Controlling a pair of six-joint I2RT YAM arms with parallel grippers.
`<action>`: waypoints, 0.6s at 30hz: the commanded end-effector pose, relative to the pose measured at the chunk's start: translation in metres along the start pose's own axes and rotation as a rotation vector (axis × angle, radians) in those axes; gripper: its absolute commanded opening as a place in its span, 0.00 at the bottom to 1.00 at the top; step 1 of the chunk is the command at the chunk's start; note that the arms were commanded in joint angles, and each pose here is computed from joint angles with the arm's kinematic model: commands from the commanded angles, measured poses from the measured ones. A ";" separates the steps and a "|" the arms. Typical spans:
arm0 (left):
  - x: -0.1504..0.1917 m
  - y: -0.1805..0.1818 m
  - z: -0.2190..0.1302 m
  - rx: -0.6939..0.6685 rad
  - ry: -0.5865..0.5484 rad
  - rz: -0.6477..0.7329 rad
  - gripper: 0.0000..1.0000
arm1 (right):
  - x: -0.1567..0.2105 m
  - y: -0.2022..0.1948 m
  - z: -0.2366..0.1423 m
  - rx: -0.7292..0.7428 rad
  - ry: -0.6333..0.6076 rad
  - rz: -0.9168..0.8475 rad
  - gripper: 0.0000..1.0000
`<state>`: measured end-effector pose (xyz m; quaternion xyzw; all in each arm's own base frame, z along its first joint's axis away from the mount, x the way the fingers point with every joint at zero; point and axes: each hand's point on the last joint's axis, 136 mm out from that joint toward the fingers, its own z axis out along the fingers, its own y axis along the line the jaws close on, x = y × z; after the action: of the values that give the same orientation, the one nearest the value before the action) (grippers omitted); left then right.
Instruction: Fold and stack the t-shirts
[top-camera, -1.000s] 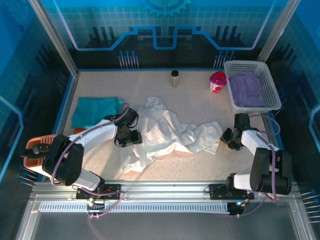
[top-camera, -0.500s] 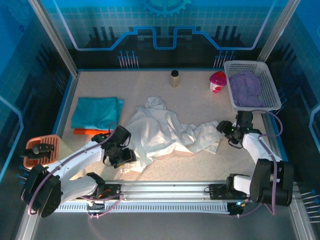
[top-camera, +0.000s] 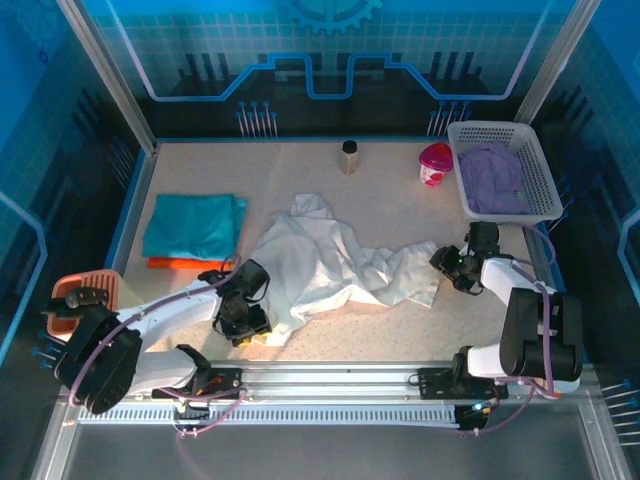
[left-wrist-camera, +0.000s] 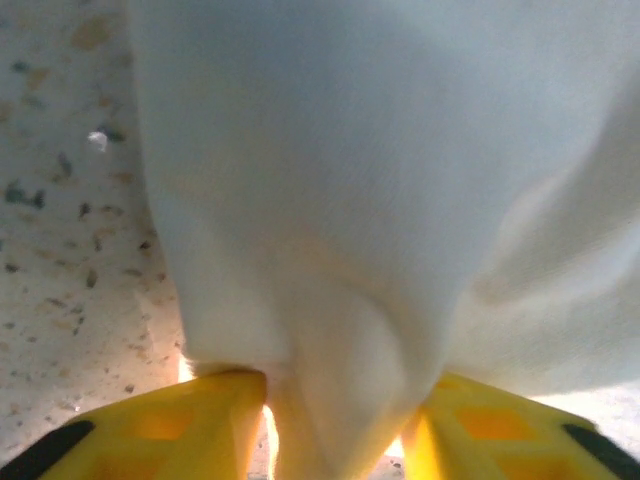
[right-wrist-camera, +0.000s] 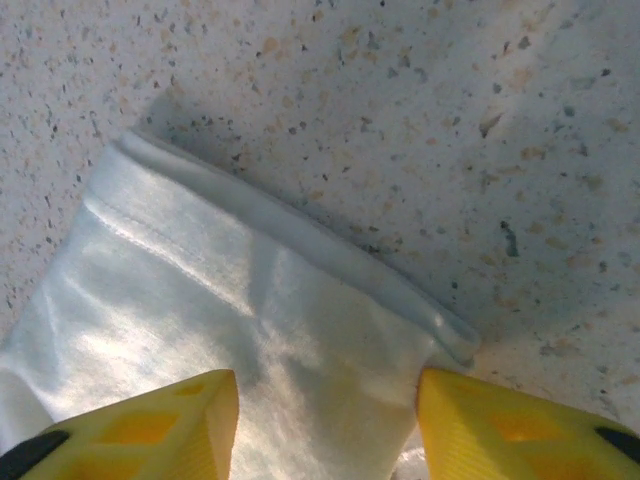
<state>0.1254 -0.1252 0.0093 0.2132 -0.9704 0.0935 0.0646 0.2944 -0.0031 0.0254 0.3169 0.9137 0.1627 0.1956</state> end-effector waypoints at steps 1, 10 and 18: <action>-0.017 -0.013 0.011 0.032 -0.053 0.032 0.35 | -0.008 0.013 0.001 -0.042 -0.004 0.005 0.43; -0.047 -0.035 -0.030 0.074 -0.129 0.090 0.00 | -0.021 0.023 -0.012 -0.071 -0.056 0.011 0.01; -0.082 -0.055 -0.085 0.096 -0.228 0.160 0.00 | -0.043 0.046 -0.051 -0.108 -0.139 -0.024 0.00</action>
<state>0.2209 -0.1336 0.0721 0.1727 -0.9739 0.1387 -0.0500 0.3181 -0.0030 0.0725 0.3148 0.8962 0.1875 0.2502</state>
